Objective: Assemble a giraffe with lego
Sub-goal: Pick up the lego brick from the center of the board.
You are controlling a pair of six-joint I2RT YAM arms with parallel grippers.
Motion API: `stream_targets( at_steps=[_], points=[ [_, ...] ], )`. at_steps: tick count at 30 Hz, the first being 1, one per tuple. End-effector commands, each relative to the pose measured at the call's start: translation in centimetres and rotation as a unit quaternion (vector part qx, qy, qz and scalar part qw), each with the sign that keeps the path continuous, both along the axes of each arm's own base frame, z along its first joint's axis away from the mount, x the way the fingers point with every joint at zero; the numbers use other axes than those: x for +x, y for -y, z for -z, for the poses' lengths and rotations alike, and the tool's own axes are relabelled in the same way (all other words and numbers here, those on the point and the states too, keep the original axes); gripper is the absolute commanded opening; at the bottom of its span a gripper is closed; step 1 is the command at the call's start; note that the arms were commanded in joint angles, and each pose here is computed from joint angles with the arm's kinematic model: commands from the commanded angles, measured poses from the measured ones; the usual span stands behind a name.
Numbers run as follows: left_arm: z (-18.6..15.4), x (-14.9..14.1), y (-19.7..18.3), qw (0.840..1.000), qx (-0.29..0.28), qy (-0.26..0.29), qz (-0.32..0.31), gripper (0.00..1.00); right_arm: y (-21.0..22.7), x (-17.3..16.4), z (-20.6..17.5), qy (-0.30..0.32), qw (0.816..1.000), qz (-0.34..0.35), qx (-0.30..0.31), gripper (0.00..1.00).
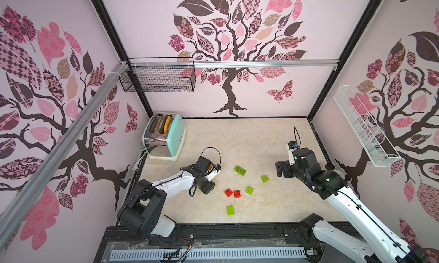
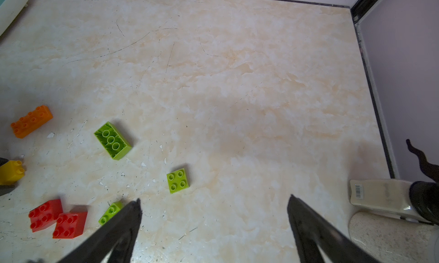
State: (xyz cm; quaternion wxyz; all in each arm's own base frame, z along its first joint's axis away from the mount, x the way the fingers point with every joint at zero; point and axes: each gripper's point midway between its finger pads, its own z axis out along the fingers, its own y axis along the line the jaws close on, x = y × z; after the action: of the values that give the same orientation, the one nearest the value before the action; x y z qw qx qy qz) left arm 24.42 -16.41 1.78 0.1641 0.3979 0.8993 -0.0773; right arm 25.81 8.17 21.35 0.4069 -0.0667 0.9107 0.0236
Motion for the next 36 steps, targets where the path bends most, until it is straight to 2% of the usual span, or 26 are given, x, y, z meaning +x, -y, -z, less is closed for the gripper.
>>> stream_targets(
  at_steps=[1,8,14,15,18,22,24,27,29,31,34,36],
  points=[
    [-0.4,0.9,1.0,1.000,-0.013,-0.003,-0.014,0.52,0.1,0.1,-0.4,0.005,1.000,0.004,0.003,1.00],
    [0.1,1.2,1.3,1.000,-0.001,-0.008,-0.020,0.47,0.3,0.1,-0.8,0.017,1.000,0.008,0.007,0.99],
    [-0.6,1.8,1.3,0.999,-0.003,0.003,-0.036,0.19,0.5,0.0,-0.8,0.025,0.999,0.029,0.027,0.99],
    [-1.1,2.0,1.3,0.999,-0.006,0.007,-0.041,0.16,0.8,0.0,-0.6,0.026,0.998,0.040,0.029,0.99],
    [-3.4,3.0,1.6,0.997,-0.023,0.031,-0.063,0.12,1.3,0.0,-0.7,0.036,0.997,0.058,0.034,0.99],
    [-8.5,5.0,2.7,0.991,-0.075,0.057,-0.099,0.09,0.8,0.1,-1.5,0.049,0.996,0.052,0.056,0.99],
    [-11.7,6.3,3.0,0.984,-0.106,0.069,-0.130,0.00,0.5,0.1,-1.8,0.051,0.995,0.051,0.072,1.00],
    [-16.5,8.5,3.4,0.960,-0.192,0.080,-0.189,0.00,-0.4,0.0,-2.6,0.058,0.991,0.046,0.114,0.99],
    [-19.9,10.2,3.6,0.928,-0.278,0.083,-0.233,0.00,-1.4,-0.1,-3.7,0.064,0.985,0.036,0.157,1.00],
    [-22.5,11.3,4.2,0.905,-0.334,0.066,-0.254,0.00,-2.6,0.0,-5.0,0.069,0.976,0.028,0.205,0.99],
    [-24.1,12.1,5.0,0.877,-0.379,0.016,-0.295,0.00,-4.8,0.4,-6.9,0.074,0.960,0.005,0.271,0.93],
    [-24.0,12.4,5.4,0.842,-0.422,-0.035,-0.334,0.00,-6.6,0.8,-7.6,0.068,0.949,-0.011,0.307,0.89]
  ],
)
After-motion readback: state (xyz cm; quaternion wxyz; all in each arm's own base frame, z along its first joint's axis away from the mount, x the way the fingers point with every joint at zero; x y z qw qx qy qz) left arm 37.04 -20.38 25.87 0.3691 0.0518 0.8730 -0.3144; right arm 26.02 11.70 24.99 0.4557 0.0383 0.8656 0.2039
